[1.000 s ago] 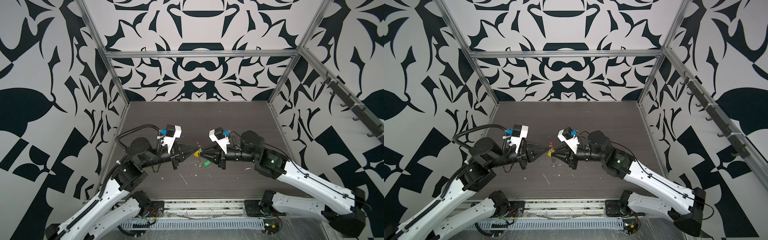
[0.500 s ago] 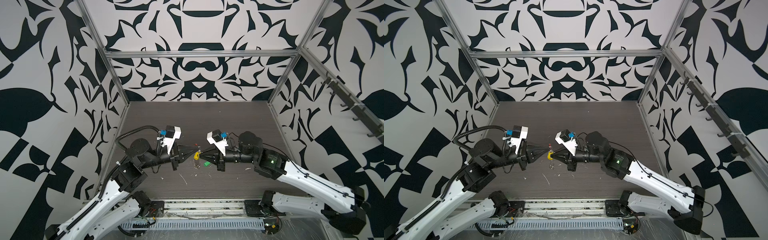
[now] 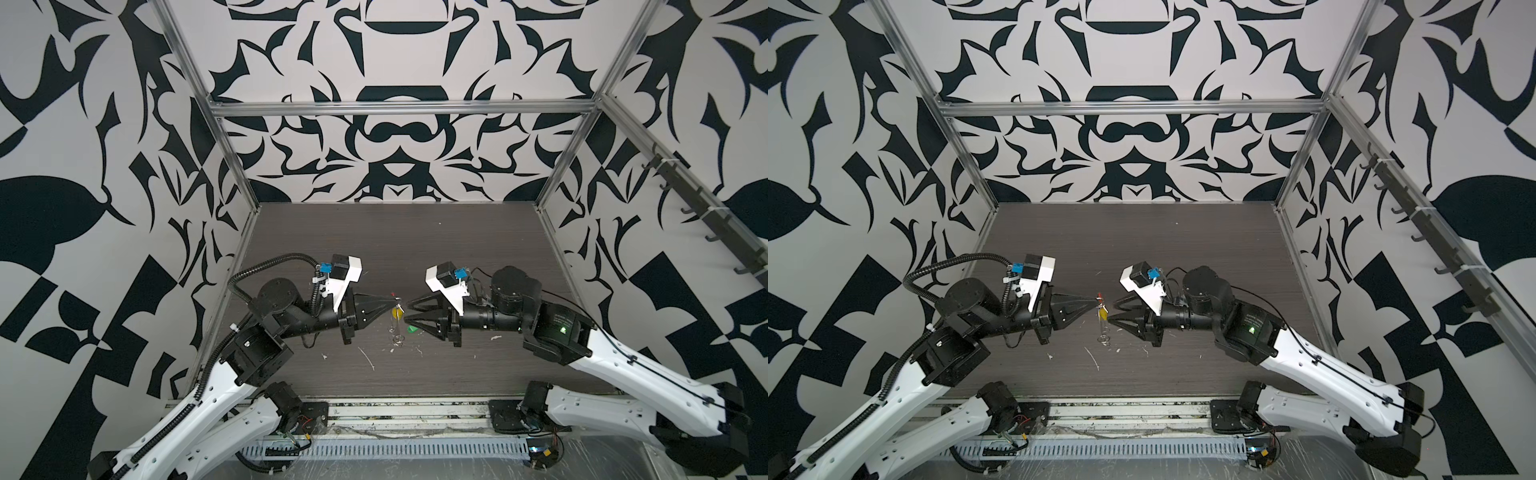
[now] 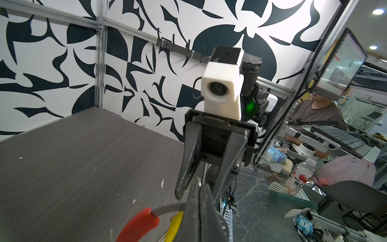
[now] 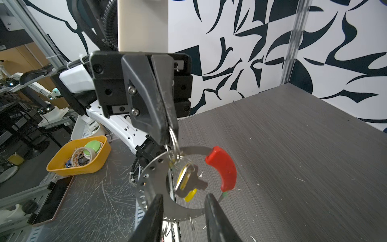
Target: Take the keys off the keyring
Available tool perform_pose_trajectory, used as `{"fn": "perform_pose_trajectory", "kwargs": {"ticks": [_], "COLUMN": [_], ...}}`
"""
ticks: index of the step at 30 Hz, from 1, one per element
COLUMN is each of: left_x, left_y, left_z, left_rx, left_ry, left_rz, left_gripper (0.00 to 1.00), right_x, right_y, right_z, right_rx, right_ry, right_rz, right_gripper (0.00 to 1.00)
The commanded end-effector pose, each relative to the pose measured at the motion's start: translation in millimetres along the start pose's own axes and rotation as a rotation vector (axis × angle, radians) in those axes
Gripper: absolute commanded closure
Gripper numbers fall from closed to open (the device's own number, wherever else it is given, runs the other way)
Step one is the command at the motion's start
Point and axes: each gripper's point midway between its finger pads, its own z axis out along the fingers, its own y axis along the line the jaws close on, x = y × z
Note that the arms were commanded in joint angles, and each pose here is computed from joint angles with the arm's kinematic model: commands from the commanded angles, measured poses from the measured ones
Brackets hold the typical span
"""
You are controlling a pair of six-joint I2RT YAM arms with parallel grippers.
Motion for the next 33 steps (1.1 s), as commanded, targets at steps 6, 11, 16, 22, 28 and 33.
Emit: {"fn": "perform_pose_trajectory", "kwargs": {"ticks": [6,11,16,22,28,33], "left_x": [-3.9,-2.1,-1.0,-0.2,-2.8,-3.4], "left_y": [-14.7,-18.3,-22.1,-21.7,-19.4,-18.0], "left_z": [-1.7,-1.3,-1.5,0.4,-0.1,-0.4], "left_rx": [0.067,0.091,0.114,0.122,0.104,0.093], "left_ry": [0.005,0.016,0.024,0.028,0.015,0.010], "left_rz": [0.021,0.014,0.012,0.006,0.010,0.011], "left_gripper": [1.00,1.00,1.00,1.00,1.00,1.00], "right_x": [-54.3,-61.7,-62.9,-55.3,-45.5,-39.6], "right_y": [18.9,20.8,25.2,35.4,33.8,31.0], "right_z": [-17.9,-18.2,-17.5,-11.3,-7.7,-7.6], "right_rx": [-0.038,-0.108,-0.217,-0.322,-0.328,-0.310], "right_ry": [-0.176,-0.198,-0.196,-0.142,-0.106,-0.091], "right_rz": [-0.099,-0.091,-0.052,-0.024,0.005,0.021], "right_gripper": [0.59,0.55,0.51,0.51,0.57,0.69]}}
